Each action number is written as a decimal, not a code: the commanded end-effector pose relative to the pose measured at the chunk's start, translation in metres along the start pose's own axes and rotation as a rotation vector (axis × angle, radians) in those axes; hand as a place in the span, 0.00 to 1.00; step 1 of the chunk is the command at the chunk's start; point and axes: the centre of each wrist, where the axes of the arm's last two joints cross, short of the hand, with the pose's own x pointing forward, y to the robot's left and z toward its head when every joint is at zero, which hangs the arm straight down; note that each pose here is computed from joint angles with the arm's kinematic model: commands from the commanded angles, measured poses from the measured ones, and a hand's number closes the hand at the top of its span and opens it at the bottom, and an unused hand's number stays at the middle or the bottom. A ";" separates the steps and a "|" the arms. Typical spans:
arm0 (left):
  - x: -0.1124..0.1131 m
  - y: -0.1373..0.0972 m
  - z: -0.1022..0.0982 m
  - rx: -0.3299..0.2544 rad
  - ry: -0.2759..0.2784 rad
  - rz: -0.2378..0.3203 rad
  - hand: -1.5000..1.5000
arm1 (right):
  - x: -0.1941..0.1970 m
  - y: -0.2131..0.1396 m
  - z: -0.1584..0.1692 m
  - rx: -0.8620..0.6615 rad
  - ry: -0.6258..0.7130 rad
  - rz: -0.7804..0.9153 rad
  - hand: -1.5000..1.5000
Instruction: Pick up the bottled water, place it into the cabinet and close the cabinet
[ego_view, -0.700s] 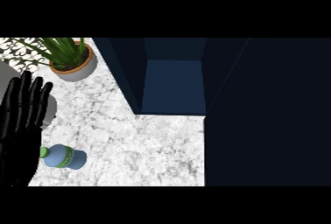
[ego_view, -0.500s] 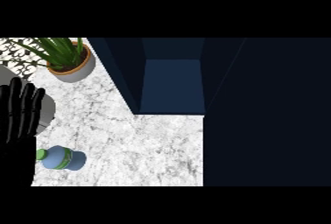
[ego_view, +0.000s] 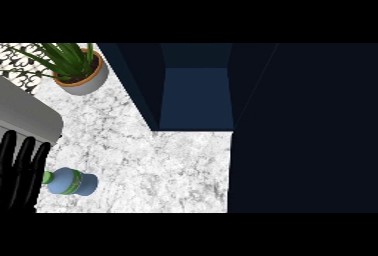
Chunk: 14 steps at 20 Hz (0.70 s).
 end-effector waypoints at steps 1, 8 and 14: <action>0.016 -0.013 0.022 0.035 0.029 0.064 0.00 | 0.010 -0.016 0.024 0.020 0.024 -0.048 0.00; 0.044 -0.018 0.034 0.025 0.042 0.050 0.00 | 0.045 -0.018 0.022 0.037 0.019 -0.015 0.00; 0.052 -0.019 0.044 0.058 0.030 0.046 0.00 | 0.035 -0.017 0.034 0.036 0.034 -0.020 0.00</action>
